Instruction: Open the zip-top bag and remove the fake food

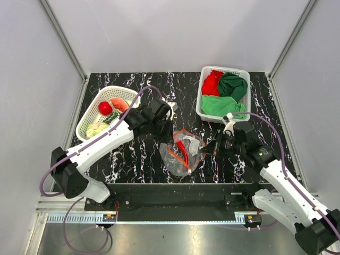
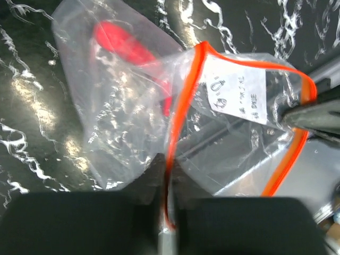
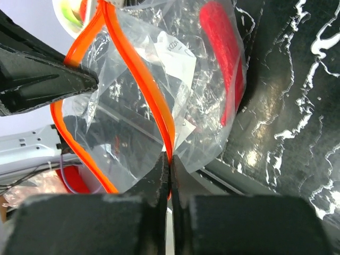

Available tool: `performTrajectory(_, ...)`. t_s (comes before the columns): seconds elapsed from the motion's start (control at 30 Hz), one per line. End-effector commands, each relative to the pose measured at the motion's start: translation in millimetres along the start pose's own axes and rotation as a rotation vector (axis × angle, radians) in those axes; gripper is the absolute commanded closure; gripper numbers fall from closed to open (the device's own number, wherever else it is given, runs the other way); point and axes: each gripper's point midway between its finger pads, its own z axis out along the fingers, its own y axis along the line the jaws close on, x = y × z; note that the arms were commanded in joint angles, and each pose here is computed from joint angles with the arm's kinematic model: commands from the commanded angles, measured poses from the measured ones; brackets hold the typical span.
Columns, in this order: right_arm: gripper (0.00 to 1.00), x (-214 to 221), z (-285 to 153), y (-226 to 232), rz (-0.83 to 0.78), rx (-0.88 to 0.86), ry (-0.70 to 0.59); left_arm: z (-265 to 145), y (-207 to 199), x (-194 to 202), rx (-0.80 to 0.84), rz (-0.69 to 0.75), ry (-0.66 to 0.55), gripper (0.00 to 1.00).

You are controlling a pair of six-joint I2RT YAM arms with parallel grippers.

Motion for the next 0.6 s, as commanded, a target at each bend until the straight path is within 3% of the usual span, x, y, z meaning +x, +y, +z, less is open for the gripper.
performTrajectory(0.0,0.82,-8.1,-10.8,4.7,-0.07,0.057,0.031,-6.9,-27.1,-12.5,0.111,0.016,-0.017,1.0)
performTrajectory(0.07,0.72,-14.3,-21.0,8.1,-0.086,0.112,0.046,-10.0,-28.9,-18.2,0.098,-0.017,-0.031,1.0)
performTrajectory(0.1,0.62,-16.3,-19.9,6.8,-0.103,0.136,0.07,-10.4,-28.7,-19.1,0.091,-0.027,-0.03,1.0)
performTrajectory(0.33,0.36,-56.5,-42.1,52.3,-0.162,0.132,0.028,-17.0,-27.9,-26.5,-0.023,-0.054,-0.029,1.0)
performTrajectory(0.47,0.36,-69.9,-41.5,75.5,-0.164,0.069,0.007,-14.4,-28.5,-28.7,-0.077,-0.077,-0.018,1.0)
performTrajectory(0.57,0.56,-65.3,-28.0,87.1,-0.124,-0.014,0.046,-11.7,-31.4,-30.0,-0.09,-0.086,-0.021,1.0)
